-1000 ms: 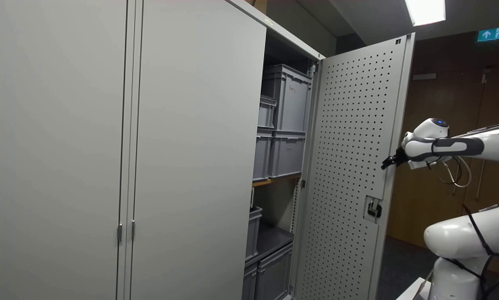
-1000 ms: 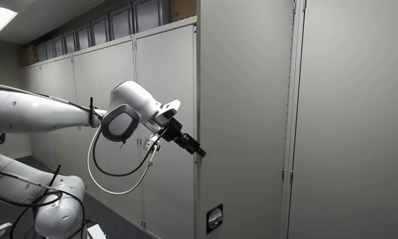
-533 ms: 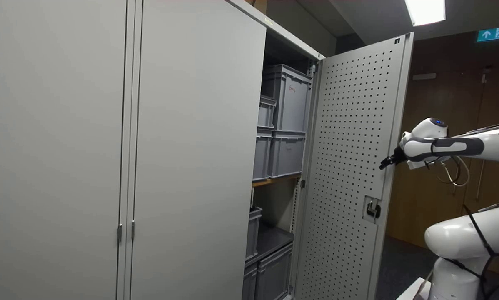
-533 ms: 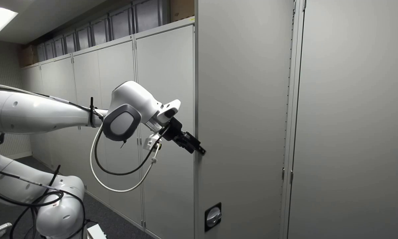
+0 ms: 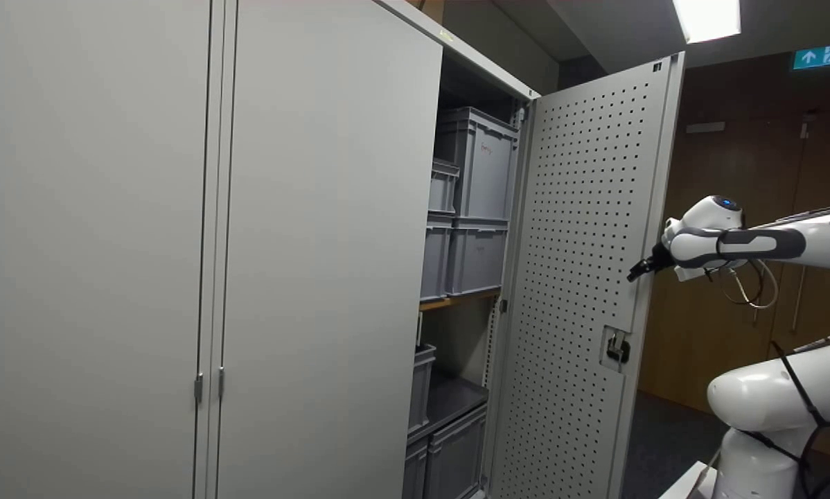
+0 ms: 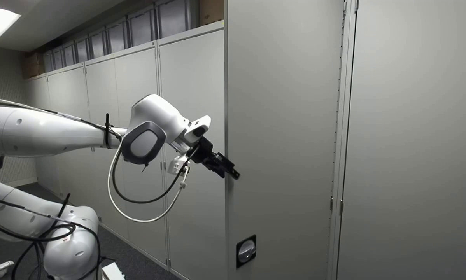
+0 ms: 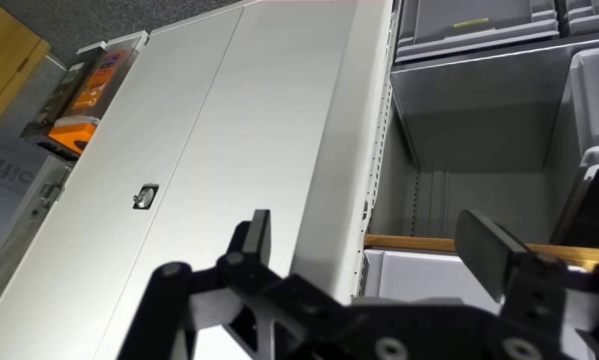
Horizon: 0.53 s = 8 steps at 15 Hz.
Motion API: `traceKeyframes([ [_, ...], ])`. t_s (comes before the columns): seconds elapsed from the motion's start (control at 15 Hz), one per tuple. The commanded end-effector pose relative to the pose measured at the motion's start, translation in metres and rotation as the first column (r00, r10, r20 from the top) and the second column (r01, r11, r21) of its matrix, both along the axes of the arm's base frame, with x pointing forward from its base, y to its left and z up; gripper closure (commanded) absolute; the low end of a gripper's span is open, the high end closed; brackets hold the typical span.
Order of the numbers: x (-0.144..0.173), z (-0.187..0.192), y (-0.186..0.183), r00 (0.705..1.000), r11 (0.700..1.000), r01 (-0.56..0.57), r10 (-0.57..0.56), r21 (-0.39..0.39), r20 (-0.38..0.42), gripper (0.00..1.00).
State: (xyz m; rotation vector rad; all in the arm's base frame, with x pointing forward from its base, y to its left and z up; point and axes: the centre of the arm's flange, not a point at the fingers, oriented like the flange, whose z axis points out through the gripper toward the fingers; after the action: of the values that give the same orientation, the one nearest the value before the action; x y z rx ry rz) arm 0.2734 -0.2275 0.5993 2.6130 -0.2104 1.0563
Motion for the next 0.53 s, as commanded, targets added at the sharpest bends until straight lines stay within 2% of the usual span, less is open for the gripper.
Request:
traceKeyframes([
  [0.0,0.011,0.012,0.016,0.998,0.999,-0.05,0.051,-0.016,0.038,0.0],
  [0.47,0.011,0.022,0.046,0.995,0.997,-0.073,0.075,-0.022,0.067,0.0],
])
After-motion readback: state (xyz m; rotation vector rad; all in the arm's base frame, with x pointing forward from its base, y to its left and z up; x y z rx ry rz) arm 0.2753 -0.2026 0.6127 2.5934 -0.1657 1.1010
